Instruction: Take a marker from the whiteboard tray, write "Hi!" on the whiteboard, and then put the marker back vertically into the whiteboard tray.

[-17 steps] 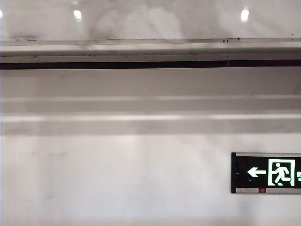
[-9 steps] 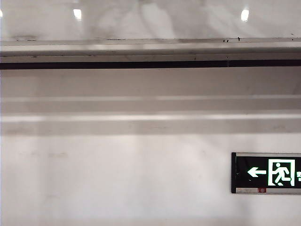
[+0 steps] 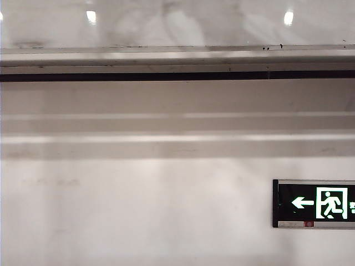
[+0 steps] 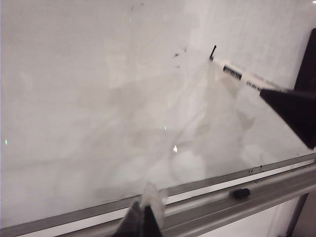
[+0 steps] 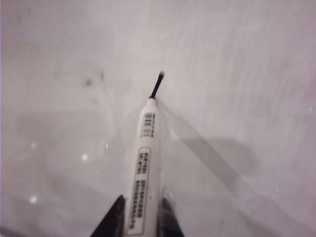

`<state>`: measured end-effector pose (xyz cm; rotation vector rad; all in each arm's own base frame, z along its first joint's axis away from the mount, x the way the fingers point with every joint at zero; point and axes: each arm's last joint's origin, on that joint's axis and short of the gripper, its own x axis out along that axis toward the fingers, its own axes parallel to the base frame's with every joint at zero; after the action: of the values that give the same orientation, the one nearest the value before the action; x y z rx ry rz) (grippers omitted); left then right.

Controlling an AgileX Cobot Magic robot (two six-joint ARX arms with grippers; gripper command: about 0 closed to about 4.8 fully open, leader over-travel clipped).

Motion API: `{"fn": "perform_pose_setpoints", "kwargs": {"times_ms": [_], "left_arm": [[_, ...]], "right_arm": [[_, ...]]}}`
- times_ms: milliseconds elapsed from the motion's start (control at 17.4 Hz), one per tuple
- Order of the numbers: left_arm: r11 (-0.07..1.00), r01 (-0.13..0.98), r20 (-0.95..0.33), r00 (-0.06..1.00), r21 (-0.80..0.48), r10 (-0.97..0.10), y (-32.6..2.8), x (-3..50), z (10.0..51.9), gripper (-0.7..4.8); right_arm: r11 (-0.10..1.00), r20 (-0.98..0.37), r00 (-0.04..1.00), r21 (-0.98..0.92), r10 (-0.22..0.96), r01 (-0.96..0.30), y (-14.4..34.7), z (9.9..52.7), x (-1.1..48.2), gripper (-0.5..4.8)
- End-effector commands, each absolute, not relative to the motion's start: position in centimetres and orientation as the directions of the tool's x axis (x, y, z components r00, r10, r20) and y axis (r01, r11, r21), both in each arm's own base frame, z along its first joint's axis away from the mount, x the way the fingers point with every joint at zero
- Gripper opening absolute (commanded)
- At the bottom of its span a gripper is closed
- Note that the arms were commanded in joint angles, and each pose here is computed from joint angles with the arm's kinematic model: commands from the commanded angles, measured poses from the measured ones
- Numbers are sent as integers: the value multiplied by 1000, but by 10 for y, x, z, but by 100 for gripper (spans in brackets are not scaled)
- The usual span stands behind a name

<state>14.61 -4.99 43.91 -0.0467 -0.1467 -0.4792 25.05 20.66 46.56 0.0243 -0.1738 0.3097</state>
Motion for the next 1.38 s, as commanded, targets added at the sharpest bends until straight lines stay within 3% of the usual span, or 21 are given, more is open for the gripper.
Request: {"fn": "perform_pose_setpoints", "kwargs": {"times_ms": [58, 461, 922, 1383], "left_arm": [[884, 468, 175, 870, -4, -460, -49, 144, 443, -6], [884, 468, 175, 870, -4, -460, -49, 144, 443, -6], [883, 468, 176, 870, -5, -460, -49, 144, 443, -6], [883, 468, 176, 870, -5, -460, -49, 143, 443, -6]], "right_arm": [[954, 134, 946, 0, 296, -299, 206, 463, 251, -1], [953, 28, 953, 12, 302, -303, 207, 452, 251, -1], [931, 157, 918, -9, 363, -366, 194, 475, 237, -1], [932, 151, 920, -12, 361, -363, 195, 472, 243, -1]]}}
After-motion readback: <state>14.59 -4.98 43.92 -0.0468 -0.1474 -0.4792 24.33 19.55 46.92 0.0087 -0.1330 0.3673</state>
